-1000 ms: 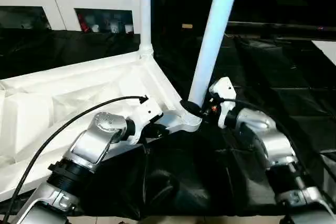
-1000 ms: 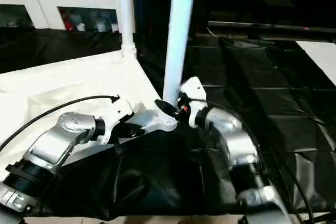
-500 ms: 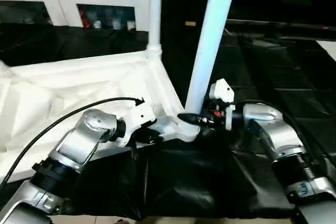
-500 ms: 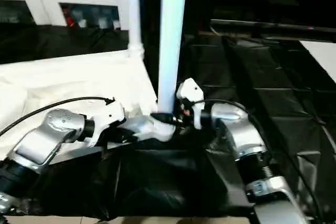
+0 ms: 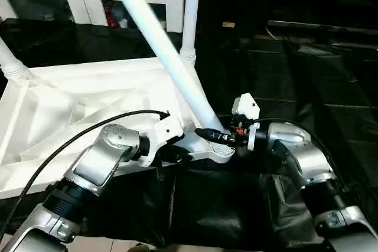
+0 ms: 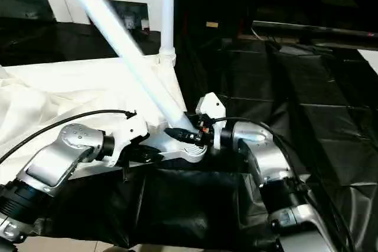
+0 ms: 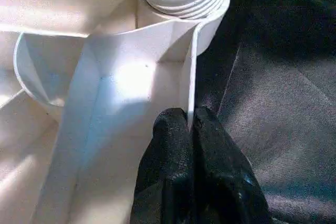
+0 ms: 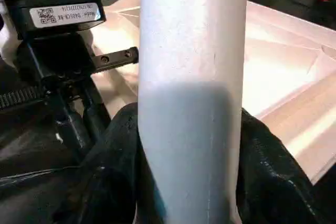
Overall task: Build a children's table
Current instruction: Insert table leg to table base
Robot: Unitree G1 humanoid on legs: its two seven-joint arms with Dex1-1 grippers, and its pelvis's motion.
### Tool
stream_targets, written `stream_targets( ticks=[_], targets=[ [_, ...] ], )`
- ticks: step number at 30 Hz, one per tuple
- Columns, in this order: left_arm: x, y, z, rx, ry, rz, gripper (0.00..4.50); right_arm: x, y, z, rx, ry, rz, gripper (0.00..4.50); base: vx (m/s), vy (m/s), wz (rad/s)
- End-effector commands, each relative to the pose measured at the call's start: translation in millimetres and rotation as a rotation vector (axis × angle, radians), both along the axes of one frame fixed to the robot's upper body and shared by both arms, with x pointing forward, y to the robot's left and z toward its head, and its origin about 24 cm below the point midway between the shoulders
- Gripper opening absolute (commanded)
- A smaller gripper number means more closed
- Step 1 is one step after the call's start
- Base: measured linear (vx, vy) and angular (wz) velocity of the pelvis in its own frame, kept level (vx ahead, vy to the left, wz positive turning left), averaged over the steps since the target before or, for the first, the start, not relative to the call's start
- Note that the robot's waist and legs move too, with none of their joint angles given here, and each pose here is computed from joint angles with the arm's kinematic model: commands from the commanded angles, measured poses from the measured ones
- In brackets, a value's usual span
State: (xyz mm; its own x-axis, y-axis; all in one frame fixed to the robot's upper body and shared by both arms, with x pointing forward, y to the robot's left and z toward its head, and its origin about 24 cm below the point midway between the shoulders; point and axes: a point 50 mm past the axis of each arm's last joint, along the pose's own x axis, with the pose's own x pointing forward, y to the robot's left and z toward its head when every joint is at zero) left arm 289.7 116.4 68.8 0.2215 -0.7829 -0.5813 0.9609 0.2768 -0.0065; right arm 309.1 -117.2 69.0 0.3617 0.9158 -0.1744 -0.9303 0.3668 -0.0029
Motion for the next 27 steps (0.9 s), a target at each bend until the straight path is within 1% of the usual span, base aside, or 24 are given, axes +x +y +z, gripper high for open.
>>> stream_targets(
  ticks=[1,4,6,7,8,10,12,13,14,15,17,18,20,21,22,23,25,26,27],
  targets=[
    [7.0,-5.0,18.6,-0.050,-0.090,0.021,0.00,-15.1,-3.6,-35.6,-0.034,0.158,-0.029,1.87,0.000,0.000,0.00],
    [7.8,-3.6,18.5,-0.042,-0.093,0.028,0.00,-11.1,-6.8,-29.8,0.022,0.141,-0.091,1.87,0.000,0.000,0.00],
    [8.2,-2.9,18.5,-0.039,-0.093,0.032,0.00,-9.7,-7.4,-27.3,0.038,0.132,-0.107,1.87,0.000,0.000,0.00],
    [9.2,-1.3,18.7,-0.033,-0.105,0.042,0.00,-7.0,-8.6,-21.3,0.076,0.115,-0.137,1.87,0.000,0.000,0.00],
    [9.2,-1.2,18.7,-0.033,-0.105,0.042,0.00,-7.0,-8.6,-21.2,0.076,0.115,-0.137,1.87,0.000,0.000,0.00],
    [8.7,-0.2,22.9,-0.064,-0.131,0.044,0.00,-4.5,-8.8,-16.0,0.117,0.105,-0.164,1.87,0.000,0.000,0.00],
    [8.8,0.2,26.2,-0.093,-0.129,0.062,0.00,-4.2,-8.4,-15.1,0.127,0.101,-0.172,1.87,0.000,0.000,0.00],
    [9.4,0.5,28.8,-0.123,-0.116,0.083,0.45,-4.1,-7.9,-15.2,0.130,0.100,-0.175,1.87,0.000,0.000,0.00],
    [10.2,2.1,33.3,-0.147,-0.120,0.098,0.45,-4.3,-7.0,-15.5,0.132,0.097,-0.177,1.87,0.000,0.000,0.00],
    [10.7,3.3,36.4,-0.162,-0.125,0.109,0.57,-4.4,-6.4,-15.7,0.135,0.095,-0.178,1.87,0.000,0.000,0.00],
    [14.5,9.5,41.8,-0.163,-0.151,0.161,0.68,-4.5,-4.9,-16.2,0.144,0.096,-0.181,1.87,0.000,0.000,0.00],
    [19.7,14.1,45.1,-0.159,-0.172,0.216,0.87,-4.4,-4.0,-15.8,0.150,0.095,-0.183,1.87,0.000,0.000,0.00],
    [32.3,23.6,53.4,-0.149,-0.220,0.336,0.90,-3.3,-2.7,-13.1,0.162,0.088,-0.187,1.87,0.000,0.000,0.00],
    [32.9,23.9,54.0,-0.150,-0.221,0.342,0.90,-3.2,-2.8,-12.7,0.163,0.087,-0.187,1.87,0.000,0.000,0.00],
    [38.9,26.2,59.6,-0.161,-0.230,0.398,0.90,-1.9,-3.3,-9.7,0.169,0.080,-0.187,1.87,0.000,0.000,0.00],
    [38.9,26.2,59.6,-0.161,-0.230,0.398,0.90,-1.9,-3.3,-9.7,0.169,0.080,-0.187,1.87,0.000,0.000,0.00],
    [47.4,28.2,67.5,-0.170,-0.251,0.478,0.90,-0.5,-3.9,-4.9,0.177,0.066,-0.185,1.87,0.000,0.000,0.00],
    [55.3,27.6,74.1,-0.190,-0.269,0.559,0.90,0.6,-4.1,-0.4,0.183,0.054,-0.183,1.87,0.000,0.000,0.00],
    [55.7,27.3,74.4,-0.191,-0.270,0.563,0.90,0.7,-4.1,-0.2,0.183,0.053,-0.182,1.87,0.000,0.000,0.00]
  ],
)
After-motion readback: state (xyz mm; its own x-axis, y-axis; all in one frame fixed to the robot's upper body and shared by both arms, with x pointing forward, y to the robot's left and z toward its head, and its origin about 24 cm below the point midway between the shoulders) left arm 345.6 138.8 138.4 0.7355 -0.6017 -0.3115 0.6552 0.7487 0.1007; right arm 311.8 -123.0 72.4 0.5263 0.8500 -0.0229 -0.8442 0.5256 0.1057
